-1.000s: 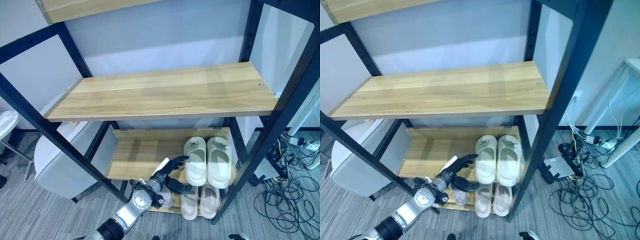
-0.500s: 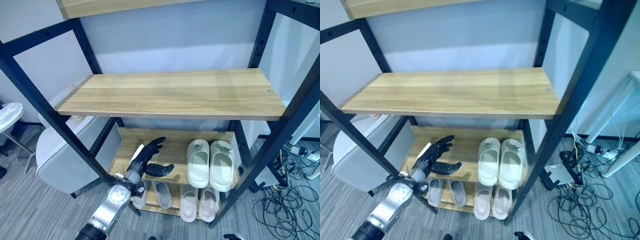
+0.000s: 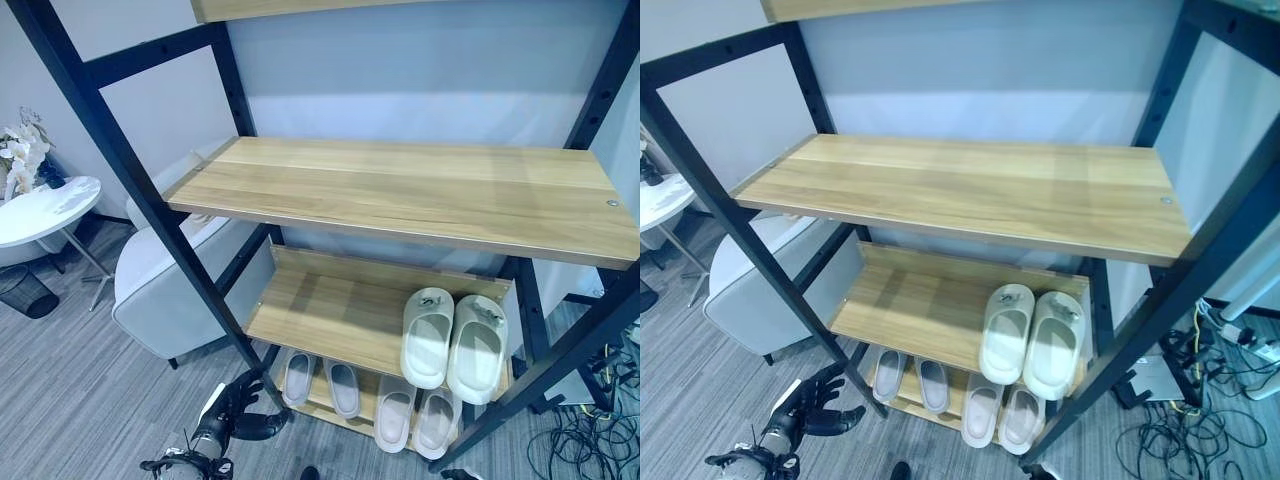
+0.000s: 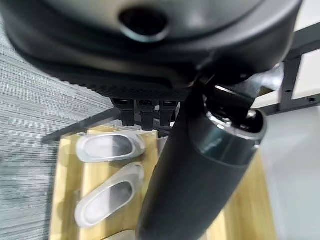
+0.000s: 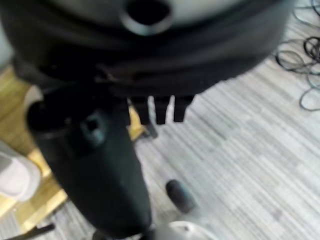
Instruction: Arrange the slippers neatly on the shoe rack.
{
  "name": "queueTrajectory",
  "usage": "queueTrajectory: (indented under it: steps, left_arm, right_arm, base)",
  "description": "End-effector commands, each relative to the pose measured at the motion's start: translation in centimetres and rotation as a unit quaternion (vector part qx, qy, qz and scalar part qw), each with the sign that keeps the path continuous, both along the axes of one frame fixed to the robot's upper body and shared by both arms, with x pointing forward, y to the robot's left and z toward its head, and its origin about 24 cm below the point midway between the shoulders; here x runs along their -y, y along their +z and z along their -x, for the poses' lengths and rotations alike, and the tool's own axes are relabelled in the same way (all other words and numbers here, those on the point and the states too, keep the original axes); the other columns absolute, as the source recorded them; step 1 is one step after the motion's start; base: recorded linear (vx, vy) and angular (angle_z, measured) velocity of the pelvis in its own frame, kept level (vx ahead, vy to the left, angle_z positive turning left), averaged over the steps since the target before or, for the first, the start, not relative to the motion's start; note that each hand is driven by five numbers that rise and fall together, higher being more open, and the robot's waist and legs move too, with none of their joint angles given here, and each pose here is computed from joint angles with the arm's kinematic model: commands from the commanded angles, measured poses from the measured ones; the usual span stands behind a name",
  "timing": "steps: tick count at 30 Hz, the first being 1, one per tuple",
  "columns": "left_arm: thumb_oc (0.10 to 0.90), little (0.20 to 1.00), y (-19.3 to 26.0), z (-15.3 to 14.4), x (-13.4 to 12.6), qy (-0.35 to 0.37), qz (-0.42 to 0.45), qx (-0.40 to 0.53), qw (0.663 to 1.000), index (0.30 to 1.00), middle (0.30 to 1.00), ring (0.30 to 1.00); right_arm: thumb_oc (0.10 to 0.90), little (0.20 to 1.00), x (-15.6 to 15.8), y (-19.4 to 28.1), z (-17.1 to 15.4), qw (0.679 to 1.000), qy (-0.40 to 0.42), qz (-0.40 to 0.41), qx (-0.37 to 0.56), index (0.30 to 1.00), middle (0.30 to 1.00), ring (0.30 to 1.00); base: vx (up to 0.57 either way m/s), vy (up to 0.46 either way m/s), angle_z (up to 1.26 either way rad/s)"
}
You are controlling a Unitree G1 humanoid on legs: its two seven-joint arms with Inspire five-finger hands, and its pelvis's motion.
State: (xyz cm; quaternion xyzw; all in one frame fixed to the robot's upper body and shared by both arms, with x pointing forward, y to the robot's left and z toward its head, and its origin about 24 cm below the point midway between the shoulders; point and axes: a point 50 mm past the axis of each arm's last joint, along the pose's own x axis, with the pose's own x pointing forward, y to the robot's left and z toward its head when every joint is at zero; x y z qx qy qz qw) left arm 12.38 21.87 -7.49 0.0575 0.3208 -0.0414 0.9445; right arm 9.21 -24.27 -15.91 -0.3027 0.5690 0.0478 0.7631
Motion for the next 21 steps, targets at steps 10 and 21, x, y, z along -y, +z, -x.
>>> queueTrajectory:
  steps: [10, 21]
  left_arm:
    - [0.8, 0.9, -6.1, 1.2, -2.3, 0.006, -0.118, -0.15, 0.982, 0.9, 0.9, 0.9]
    - [0.8, 0.9, -8.4, 3.1, -1.2, -0.021, -0.159, -0.24, 0.957, 0.9, 0.9, 0.9]
  right_arm:
    - [0.8, 0.9, 0.8, 0.4, -0.8, 1.0, 0.008, -0.003, 0.022, 0.9, 0.9, 0.9]
    - [0.8, 0.9, 0.2, 0.1, 0.0, 1.0, 0.011, -0.009, 0.008, 0.9, 0.9, 0.9]
  base:
    - [-0.01, 0.028, 0.0]
    - [0.01, 0.034, -0.07]
